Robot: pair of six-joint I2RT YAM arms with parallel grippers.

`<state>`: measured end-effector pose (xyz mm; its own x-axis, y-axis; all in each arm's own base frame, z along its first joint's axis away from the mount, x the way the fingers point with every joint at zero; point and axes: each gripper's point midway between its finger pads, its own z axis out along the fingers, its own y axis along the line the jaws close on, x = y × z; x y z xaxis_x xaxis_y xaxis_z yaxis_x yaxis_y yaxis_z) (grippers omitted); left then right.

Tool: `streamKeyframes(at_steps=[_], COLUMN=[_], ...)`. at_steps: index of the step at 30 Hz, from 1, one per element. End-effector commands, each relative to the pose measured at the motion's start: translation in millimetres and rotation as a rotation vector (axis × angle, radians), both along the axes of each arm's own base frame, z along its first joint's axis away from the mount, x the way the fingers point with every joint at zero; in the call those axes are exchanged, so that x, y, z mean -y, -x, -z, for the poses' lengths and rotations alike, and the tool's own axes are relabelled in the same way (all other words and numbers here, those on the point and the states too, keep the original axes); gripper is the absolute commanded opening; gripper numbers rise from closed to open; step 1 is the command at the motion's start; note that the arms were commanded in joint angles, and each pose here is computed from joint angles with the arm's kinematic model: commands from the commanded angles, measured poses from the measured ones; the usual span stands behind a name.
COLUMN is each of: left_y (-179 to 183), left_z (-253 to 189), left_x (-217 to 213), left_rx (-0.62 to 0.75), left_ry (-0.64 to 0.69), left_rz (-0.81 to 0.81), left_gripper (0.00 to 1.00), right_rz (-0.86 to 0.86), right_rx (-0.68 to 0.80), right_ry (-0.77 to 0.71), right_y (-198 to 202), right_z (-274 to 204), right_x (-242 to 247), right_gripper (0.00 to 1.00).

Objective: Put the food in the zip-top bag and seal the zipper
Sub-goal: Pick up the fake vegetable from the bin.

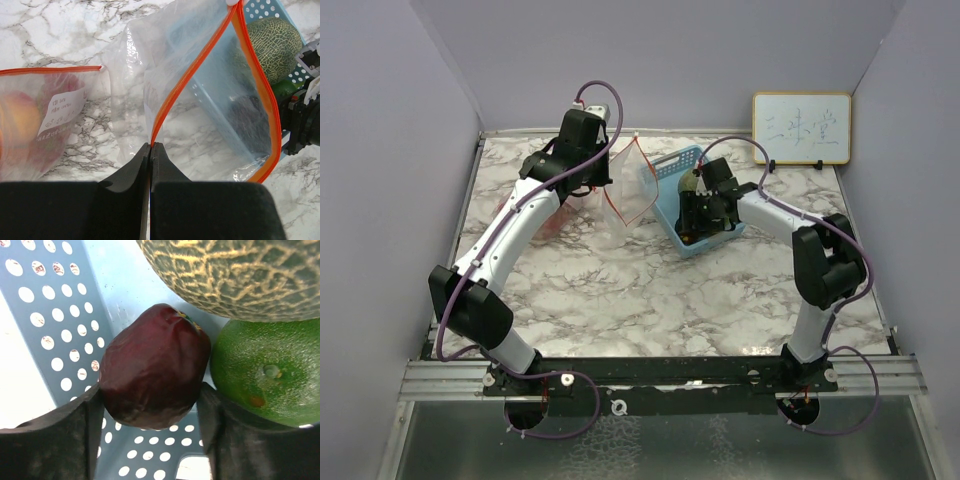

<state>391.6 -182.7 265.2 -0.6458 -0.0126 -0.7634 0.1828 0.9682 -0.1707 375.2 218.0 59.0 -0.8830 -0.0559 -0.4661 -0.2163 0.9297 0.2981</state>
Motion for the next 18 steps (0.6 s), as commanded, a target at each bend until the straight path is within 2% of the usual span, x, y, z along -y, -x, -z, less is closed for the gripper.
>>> streamKeyframes(at_steps=[1, 3, 7, 18], left_y=[-1.0, -0.8, -1.1, -3.1], left_z=[3.2, 3.8, 6.3, 8.3], left_x=[7.3, 7.9, 6.6, 11.9], left_rx=[-0.002, -0.003, -0.007, -0.015], left_ry=[0.018, 0.018, 0.008, 0.024], left_rz=[0.03, 0.031, 0.031, 0.041], left_gripper=[0.0, 0.0, 0.0, 0.0], right_rz=[0.027, 0.029, -0.026, -0.358], right_rx=[0.046, 0.079, 0.164, 0.504], right_ry=[-0.001, -0.005, -0.053, -0.436], right_y=[-9.8, -13.9, -16.8, 22.5], right_z=[-6.9, -21.9, -72.3, -249.2], right_x=[-1.3, -1.1, -8.1, -56.8], right_gripper=[0.42, 0.36, 0.34, 0.35])
